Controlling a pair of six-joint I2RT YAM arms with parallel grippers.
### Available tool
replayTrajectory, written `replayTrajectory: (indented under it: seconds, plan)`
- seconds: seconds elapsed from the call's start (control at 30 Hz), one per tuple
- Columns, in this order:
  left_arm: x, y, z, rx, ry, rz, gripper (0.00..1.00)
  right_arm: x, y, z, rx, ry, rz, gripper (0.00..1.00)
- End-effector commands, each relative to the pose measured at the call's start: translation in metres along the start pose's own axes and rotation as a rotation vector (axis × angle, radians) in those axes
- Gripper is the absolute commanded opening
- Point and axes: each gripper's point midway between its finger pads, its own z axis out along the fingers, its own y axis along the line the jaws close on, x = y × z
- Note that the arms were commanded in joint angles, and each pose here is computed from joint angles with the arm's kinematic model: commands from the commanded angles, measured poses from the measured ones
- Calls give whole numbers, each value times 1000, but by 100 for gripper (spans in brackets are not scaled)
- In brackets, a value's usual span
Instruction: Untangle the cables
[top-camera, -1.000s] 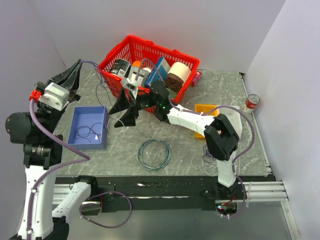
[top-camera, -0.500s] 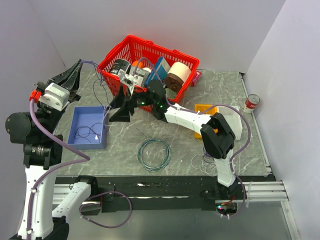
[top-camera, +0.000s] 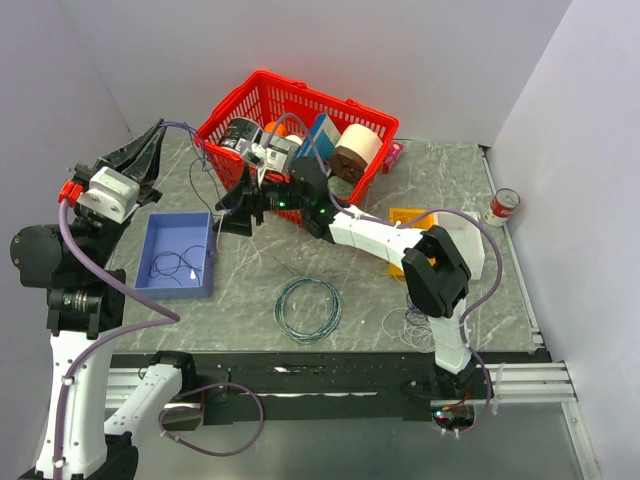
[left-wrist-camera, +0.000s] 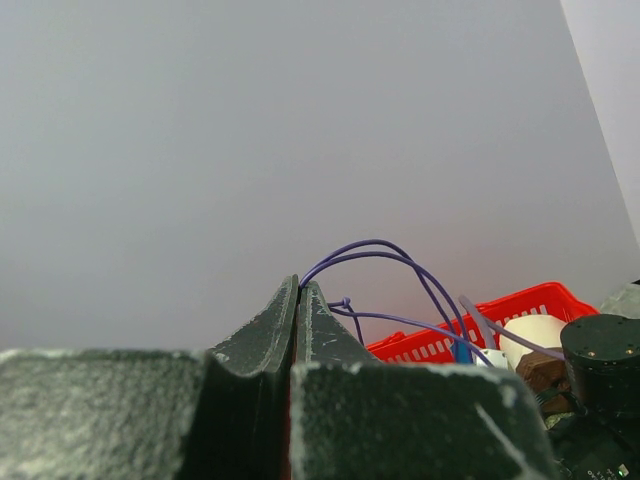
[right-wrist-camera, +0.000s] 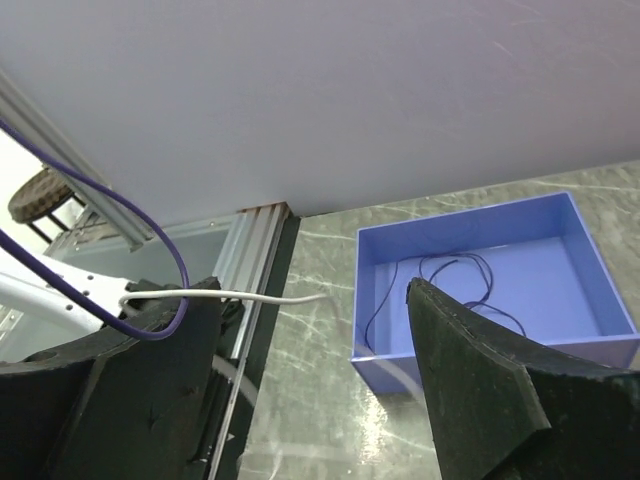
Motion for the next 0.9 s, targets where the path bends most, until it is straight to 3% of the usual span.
replayTrajectory:
  seconds: [0.0, 0.2, 0.33, 0.43, 0.6, 0.87]
  plan:
    - [-19, 2, 3, 1, -57, 5, 1, -22, -1, 7, 18, -45, -63, 79]
    - [-20, 2, 3, 4, -66, 2, 1, -16, -3, 13, 11, -37, -39, 69]
    - [-24, 4, 4, -8, -77, -8, 1, -12, -3, 16, 4, -37, -25, 41]
    - [-21, 1, 3, -1, -70, -44, 1, -16, -5, 19, -4, -46, -16, 26]
    - [-15, 0, 2, -7, -48, -67, 1, -18, -9, 21, 20, -57, -23, 41]
    - [-12, 2, 2, -13, -38, -49, 1, 1, 4, 7, -36, -8, -73, 50]
